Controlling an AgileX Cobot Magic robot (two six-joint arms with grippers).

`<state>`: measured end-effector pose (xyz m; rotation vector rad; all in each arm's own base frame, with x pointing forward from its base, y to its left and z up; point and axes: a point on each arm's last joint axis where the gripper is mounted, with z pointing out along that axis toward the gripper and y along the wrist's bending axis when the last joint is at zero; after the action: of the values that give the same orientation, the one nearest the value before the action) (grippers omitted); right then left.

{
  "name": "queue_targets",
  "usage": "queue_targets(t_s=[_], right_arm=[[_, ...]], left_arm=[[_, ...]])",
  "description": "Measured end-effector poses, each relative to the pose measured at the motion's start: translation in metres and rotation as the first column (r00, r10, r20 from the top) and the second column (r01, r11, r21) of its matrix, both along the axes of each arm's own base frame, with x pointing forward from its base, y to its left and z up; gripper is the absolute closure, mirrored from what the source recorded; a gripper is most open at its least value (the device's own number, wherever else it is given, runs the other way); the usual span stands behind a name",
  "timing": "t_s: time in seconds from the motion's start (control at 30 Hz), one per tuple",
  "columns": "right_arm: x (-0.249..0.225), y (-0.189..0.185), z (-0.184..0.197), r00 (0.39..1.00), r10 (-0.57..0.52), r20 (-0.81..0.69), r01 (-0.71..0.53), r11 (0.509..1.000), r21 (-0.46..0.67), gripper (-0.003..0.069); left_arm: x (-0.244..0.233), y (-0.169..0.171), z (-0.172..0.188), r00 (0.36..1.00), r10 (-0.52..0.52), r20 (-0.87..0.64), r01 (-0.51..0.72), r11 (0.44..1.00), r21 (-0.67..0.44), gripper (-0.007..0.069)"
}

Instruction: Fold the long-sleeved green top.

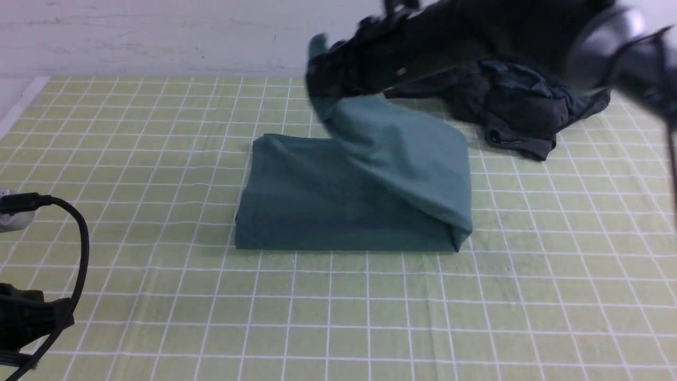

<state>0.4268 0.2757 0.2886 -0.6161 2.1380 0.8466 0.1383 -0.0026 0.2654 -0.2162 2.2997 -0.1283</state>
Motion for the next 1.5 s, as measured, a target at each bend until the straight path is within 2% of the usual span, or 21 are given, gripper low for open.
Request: queue_targets(t_s=[0.1, 0.17, 0.2, 0.27, 0.3, 0.4, 0.53, 0.7, 0.83, 0.87, 0.97, 1.0, 1.07, 1.1, 1.13, 1.2, 1.23, 1.3, 1.37, 1.47, 1.5], right_arm=[[0.001, 0.037, -0.047, 1.000, -0.010, 0.004, 0.010, 1.000, -0.017, 0.0552], [0.002, 0.044, -0.061, 1.000, -0.025, 0.006, 0.025, 1.000, -0.019, 0.0504], [0.004, 0.048, -0.071, 0.999, -0.040, 0.007, 0.040, 0.999, -0.019, 0.0441], [0.005, 0.050, -0.076, 0.999, -0.047, 0.015, 0.047, 0.999, -0.024, 0.0382], [0.007, 0.049, -0.076, 0.998, -0.049, 0.031, 0.050, 0.998, -0.028, 0.0319], [0.008, 0.046, -0.070, 0.998, -0.054, 0.043, 0.055, 0.998, -0.023, 0.0295], [0.006, 0.046, -0.076, 1.000, -0.021, 0.011, 0.022, 0.999, -0.045, 0.0333], [0.002, 0.058, -0.122, 0.998, 0.036, -0.058, -0.043, 0.993, -0.112, 0.0507], [-0.001, 0.058, -0.120, 0.994, 0.111, 0.005, -0.108, 0.979, -0.173, 0.0557], [-0.002, 0.057, -0.112, 0.991, 0.129, 0.034, -0.120, 0.975, -0.189, 0.0562], [-0.010, 0.038, -0.038, 0.949, 0.220, 0.224, -0.155, 0.949, -0.273, 0.0566], [-0.011, 0.036, -0.032, 0.943, 0.228, 0.241, -0.155, 0.945, -0.287, 0.0566], [-0.029, 0.005, 0.050, 0.889, 0.230, 0.396, -0.092, 0.937, -0.338, 0.0568], [-0.033, -0.001, 0.062, 0.871, 0.248, 0.423, -0.101, 0.935, -0.340, 0.0568], [-0.053, -0.032, 0.117, 0.824, 0.235, 0.515, -0.038, 0.931, -0.362, 0.0568], [-0.070, -0.052, 0.149, 0.795, 0.218, 0.566, 0.007, 0.930, -0.368, 0.0568], [-0.091, -0.083, 0.184, 0.771, 0.178, 0.612, 0.081, 0.925, -0.371, 0.0569], [-0.107, -0.104, 0.205, 0.764, 0.138, 0.630, 0.133, 0.922, -0.364, 0.0570], [-0.132, -0.143, 0.227, 0.775, 0.022, 0.632, 0.238, 0.916, -0.324, 0.0571], [-0.168, -0.196, 0.240, 0.727, -0.171, 0.665, 0.418, 0.878, -0.231, 0.0576], [-0.173, -0.199, 0.239, 0.723, -0.186, 0.665, 0.430, 0.875, -0.223, 0.0578]], left_arm=[[-0.001, 0.000, -0.002, 1.000, -0.002, -0.023, 0.003, 1.000, 0.001, 0.0629], [-0.002, 0.000, -0.002, 1.000, -0.003, -0.027, 0.003, 1.000, 0.001, 0.0629], [-0.002, 0.000, -0.002, 1.000, -0.003, -0.030, 0.003, 1.000, 0.000, 0.0629], [-0.002, 0.000, -0.003, 0.999, -0.003, -0.038, 0.003, 1.000, 0.000, 0.0629], [-0.004, 0.000, -0.004, 0.998, -0.004, -0.058, 0.004, 1.000, 0.000, 0.0629], [-0.005, -0.001, -0.004, 0.997, -0.004, -0.072, 0.004, 1.000, -0.005, 0.0629], [-0.009, -0.001, -0.001, 0.999, -0.003, -0.039, 0.003, 1.000, -0.009, 0.0629], [-0.015, -0.001, 0.012, 0.996, -0.020, 0.084, 0.019, 1.000, 0.010, 0.0629], [-0.023, -0.001, 0.020, 0.986, -0.034, 0.165, 0.029, 0.999, 0.031, 0.0629], [-0.027, 0.000, 0.023, 0.979, -0.043, 0.198, 0.035, 0.998, 0.043, 0.0629], [-0.046, 0.000, 0.031, 0.932, -0.082, 0.354, 0.047, 0.993, 0.106, 0.0629], [-0.048, 0.000, 0.031, 0.926, -0.085, 0.369, 0.047, 0.993, 0.111, 0.0629], [-0.059, 0.000, 0.027, 0.888, -0.122, 0.443, 0.050, 0.984, 0.171, 0.0629], [-0.062, 0.000, 0.025, 0.878, -0.131, 0.460, 0.049, 0.981, 0.186, 0.0629], [-0.068, 0.001, 0.018, 0.851, -0.158, 0.501, 0.045, 0.972, 0.230, 0.0629], [-0.072, 0.001, 0.012, 0.836, -0.173, 0.521, 0.042, 0.966, 0.254, 0.0629], [-0.076, 0.001, 0.007, 0.808, -0.189, 0.558, 0.030, 0.959, 0.281, 0.0629], [-0.078, 0.001, 0.003, 0.793, -0.199, 0.576, 0.023, 0.954, 0.298, 0.0629], [-0.080, 0.001, -0.003, 0.767, -0.211, 0.606, 0.008, 0.948, 0.319, 0.0628], [-0.079, 0.001, -0.003, 0.745, -0.214, 0.632, -0.005, 0.945, 0.326, 0.0628], [-0.079, 0.001, -0.003, 0.744, -0.214, 0.633, -0.006, 0.945, 0.327, 0.0628]])
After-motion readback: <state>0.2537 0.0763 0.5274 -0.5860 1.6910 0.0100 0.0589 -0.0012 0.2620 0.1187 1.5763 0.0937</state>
